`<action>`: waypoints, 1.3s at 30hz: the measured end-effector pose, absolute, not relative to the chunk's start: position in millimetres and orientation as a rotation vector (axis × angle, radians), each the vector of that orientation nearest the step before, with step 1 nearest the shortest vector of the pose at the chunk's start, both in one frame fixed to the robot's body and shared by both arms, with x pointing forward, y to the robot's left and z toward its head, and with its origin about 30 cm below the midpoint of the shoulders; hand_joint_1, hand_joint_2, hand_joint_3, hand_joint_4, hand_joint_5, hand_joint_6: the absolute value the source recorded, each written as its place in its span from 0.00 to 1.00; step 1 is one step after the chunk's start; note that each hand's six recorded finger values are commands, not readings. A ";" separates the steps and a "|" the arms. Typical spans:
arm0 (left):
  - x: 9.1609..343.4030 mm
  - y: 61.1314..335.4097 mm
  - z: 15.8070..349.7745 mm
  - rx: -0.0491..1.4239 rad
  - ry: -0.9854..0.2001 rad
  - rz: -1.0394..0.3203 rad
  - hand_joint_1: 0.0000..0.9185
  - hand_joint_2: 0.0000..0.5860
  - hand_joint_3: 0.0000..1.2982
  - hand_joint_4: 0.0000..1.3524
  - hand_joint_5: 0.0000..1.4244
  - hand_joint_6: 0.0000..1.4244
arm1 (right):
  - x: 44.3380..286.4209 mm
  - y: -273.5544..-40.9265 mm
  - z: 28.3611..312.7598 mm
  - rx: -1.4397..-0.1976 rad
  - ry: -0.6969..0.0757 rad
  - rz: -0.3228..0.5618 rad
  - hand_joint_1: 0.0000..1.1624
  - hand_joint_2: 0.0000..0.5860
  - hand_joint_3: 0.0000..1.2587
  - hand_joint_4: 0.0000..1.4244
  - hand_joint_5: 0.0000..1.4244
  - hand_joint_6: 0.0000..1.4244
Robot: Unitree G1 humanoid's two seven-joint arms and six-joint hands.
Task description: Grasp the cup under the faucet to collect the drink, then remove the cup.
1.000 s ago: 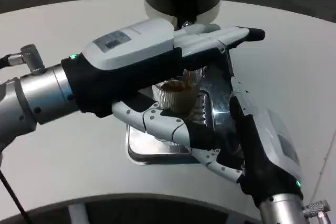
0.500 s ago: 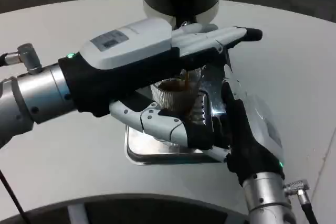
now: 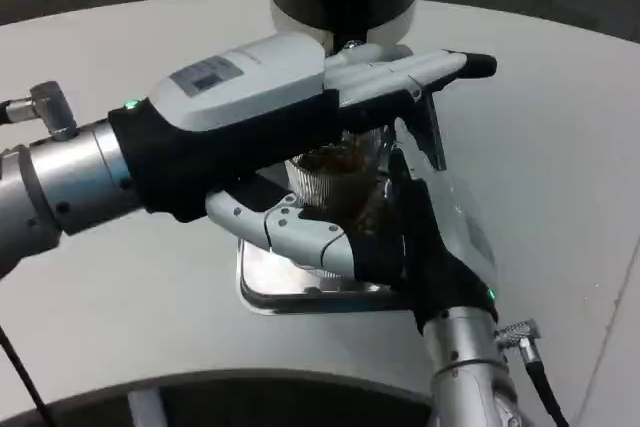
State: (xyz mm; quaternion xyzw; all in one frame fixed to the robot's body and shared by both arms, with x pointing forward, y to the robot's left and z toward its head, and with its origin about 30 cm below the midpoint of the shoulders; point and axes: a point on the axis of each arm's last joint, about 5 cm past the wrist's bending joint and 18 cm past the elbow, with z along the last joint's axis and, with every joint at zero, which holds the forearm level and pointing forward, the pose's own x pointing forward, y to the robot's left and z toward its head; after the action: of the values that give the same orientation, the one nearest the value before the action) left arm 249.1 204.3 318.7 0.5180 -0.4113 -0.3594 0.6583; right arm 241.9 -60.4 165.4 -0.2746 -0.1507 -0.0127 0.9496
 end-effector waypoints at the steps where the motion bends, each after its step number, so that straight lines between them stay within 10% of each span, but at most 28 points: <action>1: 249.1 204.4 318.7 1.173 -0.931 -0.814 0.00 0.17 0.00 0.00 0.05 0.02 | 244.0 -59.1 164.8 -0.553 -0.303 -0.033 0.54 0.37 0.00 0.00 0.00 0.00; 21: 240.9 232.0 313.7 0.996 -1.105 -0.508 0.00 0.25 0.00 0.00 0.01 0.00 | 256.7 -47.1 162.4 -0.472 -0.307 -0.061 0.57 0.36 0.00 0.00 0.00 0.00; 39: 228.4 249.9 297.8 0.974 -1.019 -0.447 0.00 0.29 0.00 0.00 0.01 0.00 | 272.3 -43.4 159.1 -0.426 -0.328 -0.066 0.61 0.34 0.00 0.00 0.00 0.03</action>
State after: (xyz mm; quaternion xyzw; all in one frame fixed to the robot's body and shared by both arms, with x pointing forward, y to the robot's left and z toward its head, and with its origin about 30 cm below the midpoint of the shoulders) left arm 228.4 249.9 297.8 0.4437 -0.4644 -0.2035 0.7390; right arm 272.3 -43.4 159.1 -0.2105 -0.1622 -0.0325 0.9635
